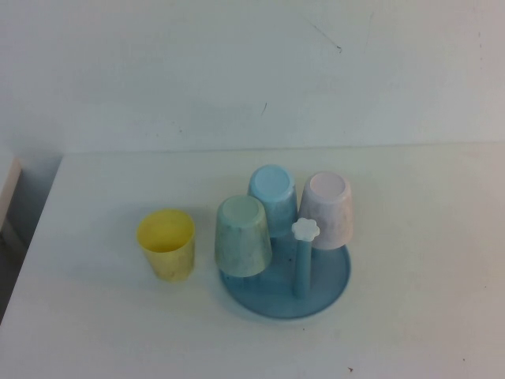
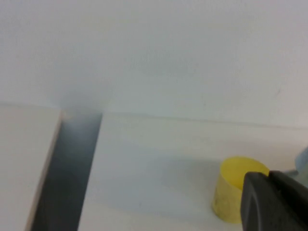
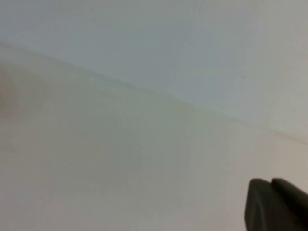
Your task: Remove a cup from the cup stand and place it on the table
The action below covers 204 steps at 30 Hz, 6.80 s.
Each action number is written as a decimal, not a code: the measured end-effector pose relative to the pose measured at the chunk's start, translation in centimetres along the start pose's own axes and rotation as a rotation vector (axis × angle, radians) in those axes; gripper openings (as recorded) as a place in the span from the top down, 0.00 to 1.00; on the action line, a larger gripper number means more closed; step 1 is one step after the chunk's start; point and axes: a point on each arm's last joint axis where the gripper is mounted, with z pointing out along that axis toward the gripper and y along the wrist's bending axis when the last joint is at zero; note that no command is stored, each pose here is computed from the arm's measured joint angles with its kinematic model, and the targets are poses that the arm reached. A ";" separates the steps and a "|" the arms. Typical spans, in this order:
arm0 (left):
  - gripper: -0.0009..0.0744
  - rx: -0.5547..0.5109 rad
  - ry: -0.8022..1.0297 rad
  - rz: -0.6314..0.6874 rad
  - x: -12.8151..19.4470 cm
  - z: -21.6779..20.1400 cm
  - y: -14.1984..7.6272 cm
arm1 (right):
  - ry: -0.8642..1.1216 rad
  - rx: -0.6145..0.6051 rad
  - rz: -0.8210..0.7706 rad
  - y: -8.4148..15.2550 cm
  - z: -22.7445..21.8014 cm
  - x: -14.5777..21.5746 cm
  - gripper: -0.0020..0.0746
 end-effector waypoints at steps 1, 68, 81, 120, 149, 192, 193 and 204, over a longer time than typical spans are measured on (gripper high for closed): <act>0.99 0.004 0.051 -0.012 0.0 0.6 -0.1 | 0.045 -0.072 -0.036 0.1 0.6 -1.0 0.98; 0.99 0.540 0.403 -0.002 0.9 8.5 -4.6 | 0.355 -1.055 -0.406 17.0 31.0 -14.2 0.24; 0.99 0.604 0.273 -0.383 -1.2 8.6 -5.5 | 0.310 -0.969 -0.202 12.7 25.7 -23.8 0.24; 0.73 0.693 0.256 -0.470 -2.3 8.1 -6.2 | 0.168 -1.758 0.268 24.2 19.3 -22.7 0.24; 0.98 0.708 0.545 -0.355 -0.7 7.0 -6.6 | 0.031 -1.619 0.350 15.9 22.7 -23.8 0.59; 0.79 0.283 1.133 0.340 9.8 20.8 -10.4 | 0.328 -0.461 -0.266 1.1 0.0 -7.9 0.97; 0.73 0.283 1.129 0.339 9.7 20.8 -10.4 | 0.321 -0.456 -0.263 1.0 -0.1 -7.9 0.97; 0.45 0.356 0.861 0.256 3.5 17.7 -11.1 | 0.170 -0.418 -0.235 0.9 -0.6 -7.3 0.97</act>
